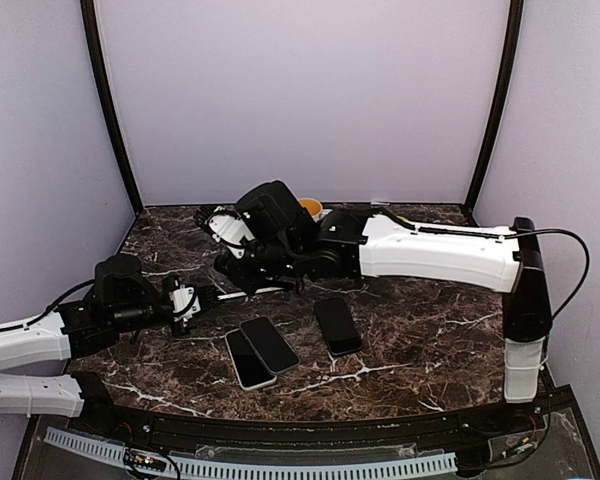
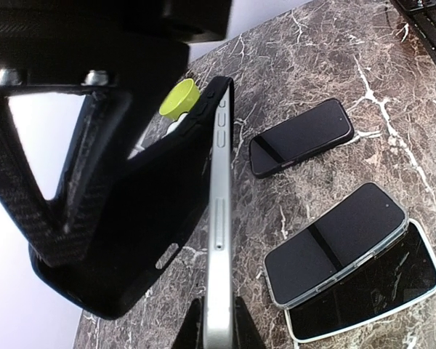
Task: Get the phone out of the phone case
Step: Remove the phone case from the phone.
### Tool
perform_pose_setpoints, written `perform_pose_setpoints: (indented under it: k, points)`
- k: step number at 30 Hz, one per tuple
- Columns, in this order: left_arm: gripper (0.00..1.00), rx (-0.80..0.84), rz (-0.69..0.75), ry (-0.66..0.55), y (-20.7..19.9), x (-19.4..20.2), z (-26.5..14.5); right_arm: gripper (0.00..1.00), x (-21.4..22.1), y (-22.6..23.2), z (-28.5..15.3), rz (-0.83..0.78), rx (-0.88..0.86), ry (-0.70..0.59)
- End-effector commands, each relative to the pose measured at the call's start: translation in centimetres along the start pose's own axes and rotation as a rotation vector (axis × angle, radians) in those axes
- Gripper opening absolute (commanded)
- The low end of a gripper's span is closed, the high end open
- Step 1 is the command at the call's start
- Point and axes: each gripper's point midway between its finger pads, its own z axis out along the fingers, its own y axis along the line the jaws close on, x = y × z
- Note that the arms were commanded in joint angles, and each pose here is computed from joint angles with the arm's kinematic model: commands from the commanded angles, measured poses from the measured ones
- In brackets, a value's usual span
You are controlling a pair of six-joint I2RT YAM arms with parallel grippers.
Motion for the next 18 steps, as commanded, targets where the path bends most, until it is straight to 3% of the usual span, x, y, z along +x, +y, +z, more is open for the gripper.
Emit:
perform_pose_setpoints:
  k: [1, 18]
  points:
    - [0.00, -0.294, 0.029, -0.114, 6.6, -3.8, -2.3, 0.00, 1.8, -1.4, -1.0, 0.059, 0.048, 0.062]
    - [0.00, -0.335, 0.036, -0.101, 7.3, -3.7, -2.6, 0.00, 1.0, -2.6, -1.8, 0.085, 0.075, 0.024]
